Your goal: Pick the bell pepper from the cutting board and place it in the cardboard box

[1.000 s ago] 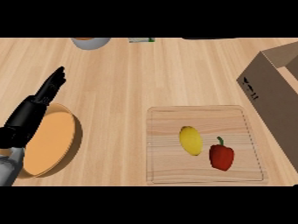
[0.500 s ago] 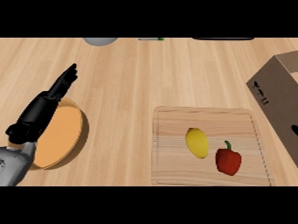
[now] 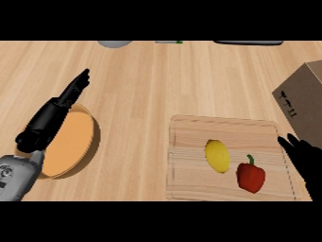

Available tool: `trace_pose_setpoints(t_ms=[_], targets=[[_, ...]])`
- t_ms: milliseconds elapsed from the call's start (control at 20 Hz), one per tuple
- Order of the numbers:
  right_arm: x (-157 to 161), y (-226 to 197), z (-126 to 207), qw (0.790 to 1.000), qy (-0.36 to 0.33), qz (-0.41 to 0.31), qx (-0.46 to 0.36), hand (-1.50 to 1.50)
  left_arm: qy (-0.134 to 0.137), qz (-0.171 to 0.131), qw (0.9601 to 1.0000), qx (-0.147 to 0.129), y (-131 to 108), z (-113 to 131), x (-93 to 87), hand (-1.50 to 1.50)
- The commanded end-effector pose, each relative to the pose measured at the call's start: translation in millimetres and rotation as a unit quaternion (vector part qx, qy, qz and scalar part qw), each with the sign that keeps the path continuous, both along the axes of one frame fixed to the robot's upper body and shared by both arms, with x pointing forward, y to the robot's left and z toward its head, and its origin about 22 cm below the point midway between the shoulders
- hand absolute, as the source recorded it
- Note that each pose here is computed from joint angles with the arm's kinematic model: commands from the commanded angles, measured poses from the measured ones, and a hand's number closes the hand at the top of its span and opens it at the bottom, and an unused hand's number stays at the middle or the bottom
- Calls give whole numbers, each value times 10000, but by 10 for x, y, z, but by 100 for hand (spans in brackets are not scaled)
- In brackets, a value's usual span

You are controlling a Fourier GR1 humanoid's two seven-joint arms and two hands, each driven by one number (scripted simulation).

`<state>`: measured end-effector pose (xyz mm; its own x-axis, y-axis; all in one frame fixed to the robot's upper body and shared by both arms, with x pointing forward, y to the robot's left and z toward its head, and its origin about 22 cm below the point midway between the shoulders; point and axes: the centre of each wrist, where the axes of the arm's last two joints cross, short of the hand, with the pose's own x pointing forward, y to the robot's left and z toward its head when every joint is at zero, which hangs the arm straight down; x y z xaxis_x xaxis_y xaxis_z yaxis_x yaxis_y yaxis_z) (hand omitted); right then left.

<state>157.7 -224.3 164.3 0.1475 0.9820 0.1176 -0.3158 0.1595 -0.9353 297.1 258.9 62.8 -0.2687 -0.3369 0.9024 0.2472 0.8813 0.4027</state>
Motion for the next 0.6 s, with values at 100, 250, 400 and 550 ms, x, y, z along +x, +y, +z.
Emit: trace_pose_setpoints(t_ms=[100, 250, 400, 550], targets=[[88, 404, -165, 9974, 468, -360, -407, -150, 55, 48, 10000, 16, -33, 66, -35, 0], [72, 555, -240, 9974, 522, -327, -379, -150, 89, 103, 9999, 67, -21, -20, 7, 0], [246, 518, -276, 9957, 462, -506, -619, -150, 1, 165, 9999, 43, 40, -40, -44, 0], [241, 495, -360, 9947, 427, -510, -778, -150, 14, 219, 9998, 35, -157, -70, -68, 0]])
